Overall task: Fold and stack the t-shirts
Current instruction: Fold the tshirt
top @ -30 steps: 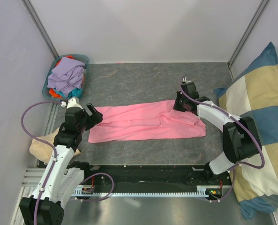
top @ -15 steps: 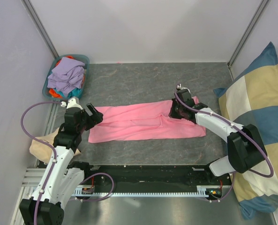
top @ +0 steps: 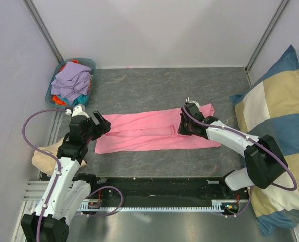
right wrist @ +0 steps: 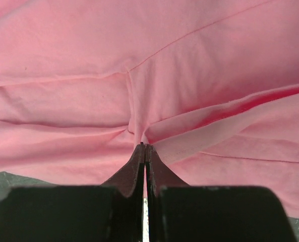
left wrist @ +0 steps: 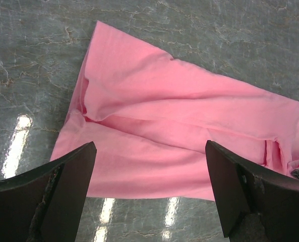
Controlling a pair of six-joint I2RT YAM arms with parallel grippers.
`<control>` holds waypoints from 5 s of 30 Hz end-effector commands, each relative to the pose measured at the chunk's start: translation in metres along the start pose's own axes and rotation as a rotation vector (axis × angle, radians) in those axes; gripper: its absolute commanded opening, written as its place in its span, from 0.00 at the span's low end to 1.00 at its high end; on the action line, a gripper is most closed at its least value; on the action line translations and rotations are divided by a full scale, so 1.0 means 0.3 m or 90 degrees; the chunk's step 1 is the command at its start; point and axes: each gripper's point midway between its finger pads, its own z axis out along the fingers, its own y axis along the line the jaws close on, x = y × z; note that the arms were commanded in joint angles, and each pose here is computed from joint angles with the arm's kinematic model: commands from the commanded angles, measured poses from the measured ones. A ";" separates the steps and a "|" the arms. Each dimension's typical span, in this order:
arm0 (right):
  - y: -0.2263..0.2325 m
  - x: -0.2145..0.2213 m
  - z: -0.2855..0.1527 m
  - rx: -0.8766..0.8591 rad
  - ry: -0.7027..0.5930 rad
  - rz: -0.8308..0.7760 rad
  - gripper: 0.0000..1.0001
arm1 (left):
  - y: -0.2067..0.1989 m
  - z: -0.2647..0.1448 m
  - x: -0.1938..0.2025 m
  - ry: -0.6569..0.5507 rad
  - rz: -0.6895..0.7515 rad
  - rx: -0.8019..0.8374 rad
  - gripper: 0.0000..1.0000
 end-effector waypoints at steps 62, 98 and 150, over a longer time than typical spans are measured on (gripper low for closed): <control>-0.363 -0.095 0.019 0.317 -0.066 0.013 0.93 | -0.001 -0.001 0.040 0.019 -0.018 0.012 0.97; -0.367 -0.142 -0.052 0.325 -0.119 0.027 0.97 | -0.012 -0.027 0.031 0.011 -0.019 0.025 0.97; -0.400 0.094 -0.211 0.293 -0.046 0.073 0.98 | 0.015 -0.019 0.068 0.024 -0.019 0.012 0.97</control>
